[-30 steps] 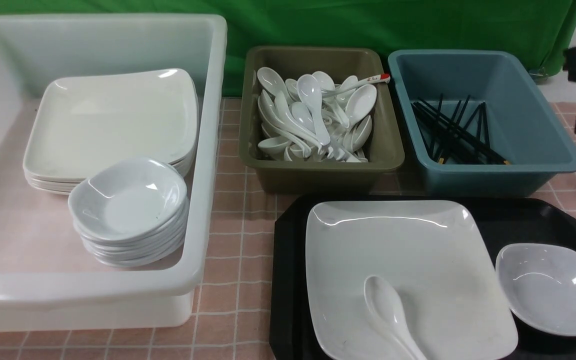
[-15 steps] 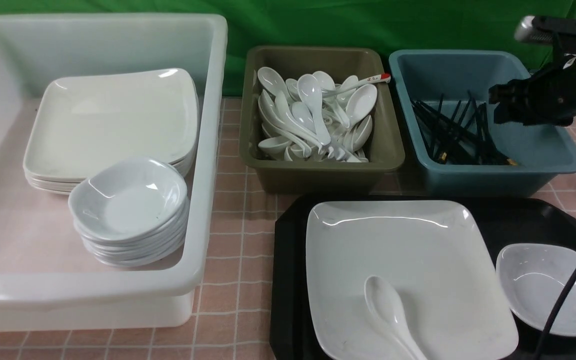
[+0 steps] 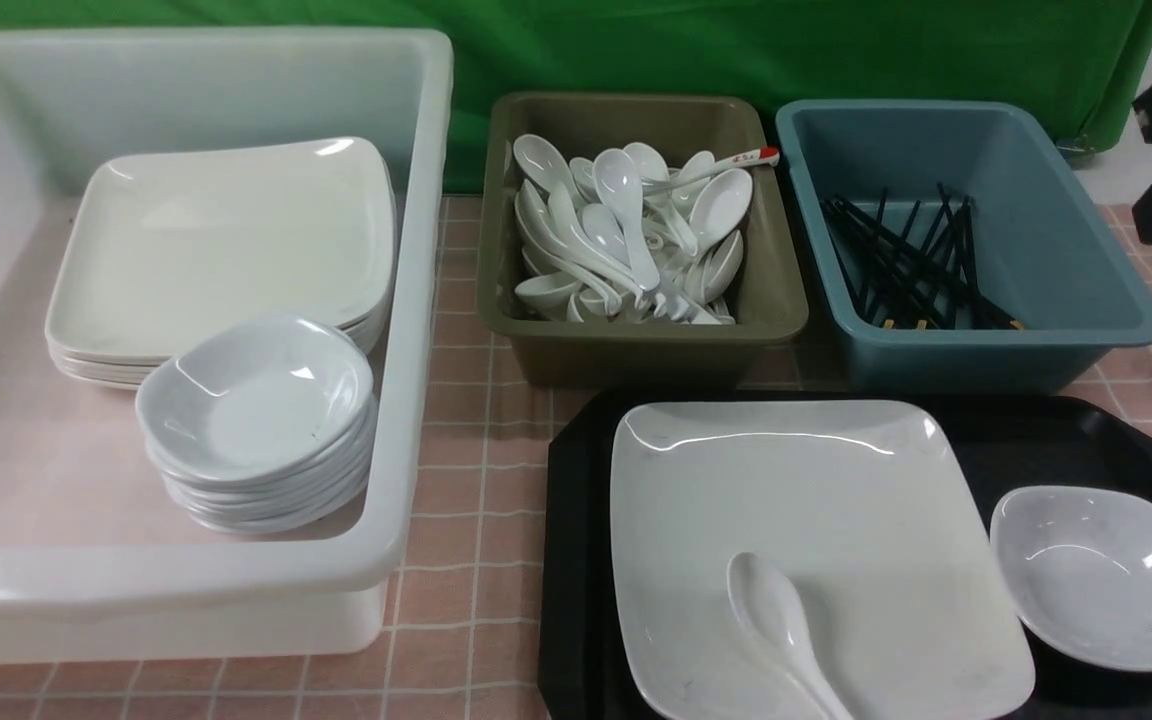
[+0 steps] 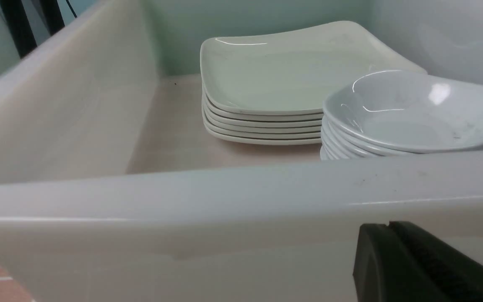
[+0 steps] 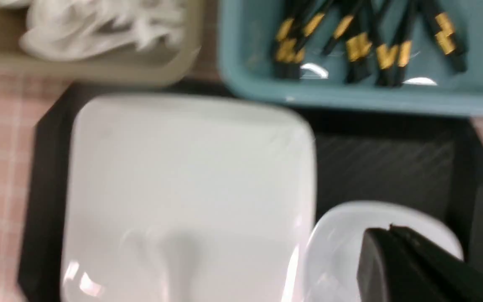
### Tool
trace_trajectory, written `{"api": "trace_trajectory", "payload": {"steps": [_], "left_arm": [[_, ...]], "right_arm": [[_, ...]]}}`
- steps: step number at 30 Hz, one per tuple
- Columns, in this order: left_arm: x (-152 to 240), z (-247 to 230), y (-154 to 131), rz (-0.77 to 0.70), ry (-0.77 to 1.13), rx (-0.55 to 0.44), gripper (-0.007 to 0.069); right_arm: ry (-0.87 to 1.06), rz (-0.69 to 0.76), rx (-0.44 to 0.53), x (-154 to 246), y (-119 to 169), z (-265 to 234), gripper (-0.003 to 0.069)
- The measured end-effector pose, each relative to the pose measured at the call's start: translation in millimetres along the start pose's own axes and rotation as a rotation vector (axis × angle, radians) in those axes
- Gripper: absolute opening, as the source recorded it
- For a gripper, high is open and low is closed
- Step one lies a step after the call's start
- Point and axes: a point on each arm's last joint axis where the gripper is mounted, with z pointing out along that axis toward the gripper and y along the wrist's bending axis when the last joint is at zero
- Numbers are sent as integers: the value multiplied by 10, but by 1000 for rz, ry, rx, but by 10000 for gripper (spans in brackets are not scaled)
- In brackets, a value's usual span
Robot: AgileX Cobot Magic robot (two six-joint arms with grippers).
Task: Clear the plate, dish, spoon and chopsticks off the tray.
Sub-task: Use the left arm to grab a soup spoon from the plate
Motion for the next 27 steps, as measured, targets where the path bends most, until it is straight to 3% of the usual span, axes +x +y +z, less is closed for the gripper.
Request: {"api": "trace_trajectory", "payload": {"steps": [4,12,14,15,17,18,21,27], "left_arm": [[0,0,9,45,1,-10,23],[-16,0,9,37,-17,-10,23],[-48,-1,-5,-83,-52,8,23],[-104,-6,-24,-358,-109,47,23],[-162,-15,-26,-692,-162,90,23],[-168,-16,-25,-716,-168,93,23],[-236,-31,12,-1153,-240,140,23],[-285,-48,60,-1157,-321,127,23]], "right_arm": [[-26,-56,-30,553,245,-268,30],[-149,-98,-43,1574,337,-427,33],[-173,-99,-40,1726,327,-422,35],[-197,-100,-39,1864,318,-407,38],[-227,-101,-36,2045,301,-375,42],[-230,-101,-36,2043,301,-376,42],[-297,-102,-33,2302,273,-306,44],[-322,-99,-30,2436,245,-206,58]]}}
